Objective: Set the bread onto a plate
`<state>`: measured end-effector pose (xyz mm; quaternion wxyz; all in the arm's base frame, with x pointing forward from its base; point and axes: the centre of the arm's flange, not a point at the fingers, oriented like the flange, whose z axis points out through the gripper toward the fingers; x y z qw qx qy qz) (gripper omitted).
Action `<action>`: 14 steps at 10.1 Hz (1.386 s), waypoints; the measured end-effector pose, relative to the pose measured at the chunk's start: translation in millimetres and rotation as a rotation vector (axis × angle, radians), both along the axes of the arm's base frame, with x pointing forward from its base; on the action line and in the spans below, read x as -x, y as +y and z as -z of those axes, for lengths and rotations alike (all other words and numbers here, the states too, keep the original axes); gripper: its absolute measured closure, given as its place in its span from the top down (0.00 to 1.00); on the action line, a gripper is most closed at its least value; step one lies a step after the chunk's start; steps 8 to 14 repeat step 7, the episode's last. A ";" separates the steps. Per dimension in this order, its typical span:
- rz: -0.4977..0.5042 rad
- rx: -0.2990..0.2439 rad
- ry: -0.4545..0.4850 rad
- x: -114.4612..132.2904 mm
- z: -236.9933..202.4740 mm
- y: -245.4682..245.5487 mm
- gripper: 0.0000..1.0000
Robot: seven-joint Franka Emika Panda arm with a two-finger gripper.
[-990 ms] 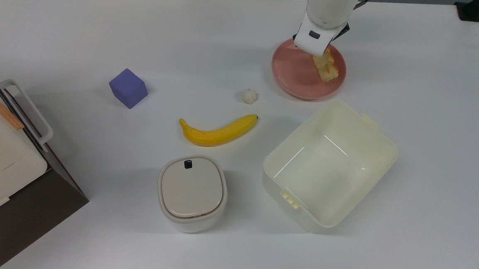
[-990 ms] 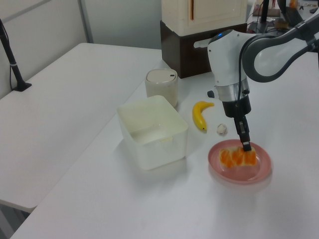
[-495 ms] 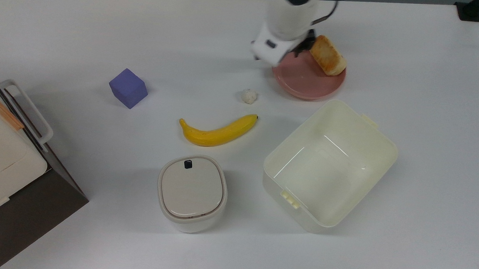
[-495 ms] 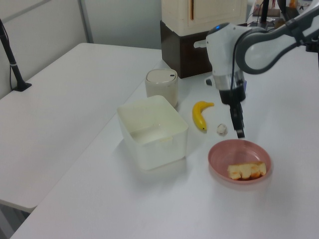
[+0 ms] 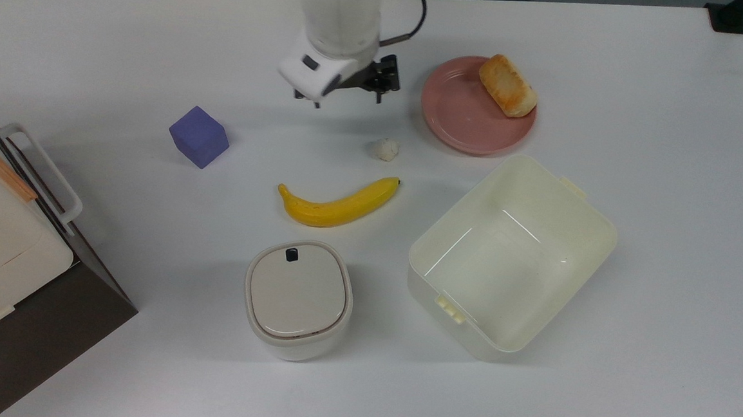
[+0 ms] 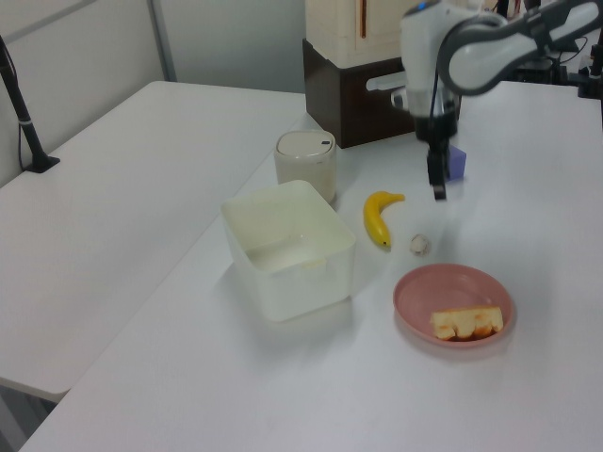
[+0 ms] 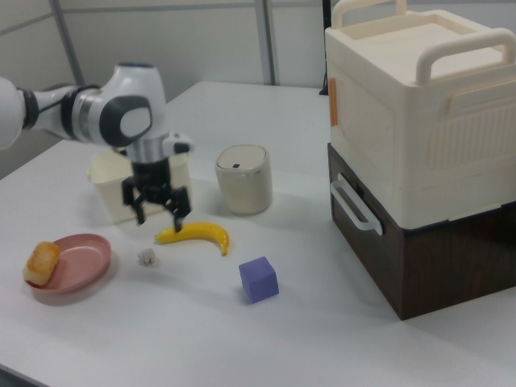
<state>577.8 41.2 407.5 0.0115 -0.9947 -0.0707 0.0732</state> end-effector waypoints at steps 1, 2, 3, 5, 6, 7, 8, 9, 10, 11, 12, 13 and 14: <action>0.037 0.002 -0.054 -8.1 -23.5 -23.3 1.00; 0.086 0.002 -0.106 -14.9 -48.8 -52.9 1.00; 0.130 0.004 -0.148 -18.8 -69.6 -79.8 1.00; 0.183 0.009 -0.195 -21.0 -92.8 -113.0 1.00; 0.194 0.011 -0.208 -21.8 -98.8 -119.3 1.00; 0.201 0.011 -0.205 -21.3 -104.5 -123.4 1.00; 0.201 0.011 -0.205 -21.3 -104.5 -123.4 1.00; 0.201 0.011 -0.205 -21.3 -104.5 -123.4 1.00; 0.201 0.011 -0.205 -21.3 -104.5 -123.4 1.00; 0.201 0.011 -0.205 -21.3 -104.5 -123.4 1.00; 0.201 0.011 -0.205 -21.3 -104.5 -123.4 1.00; 0.201 0.011 -0.205 -21.3 -104.5 -123.4 1.00; 0.201 0.011 -0.205 -21.3 -104.5 -123.4 1.00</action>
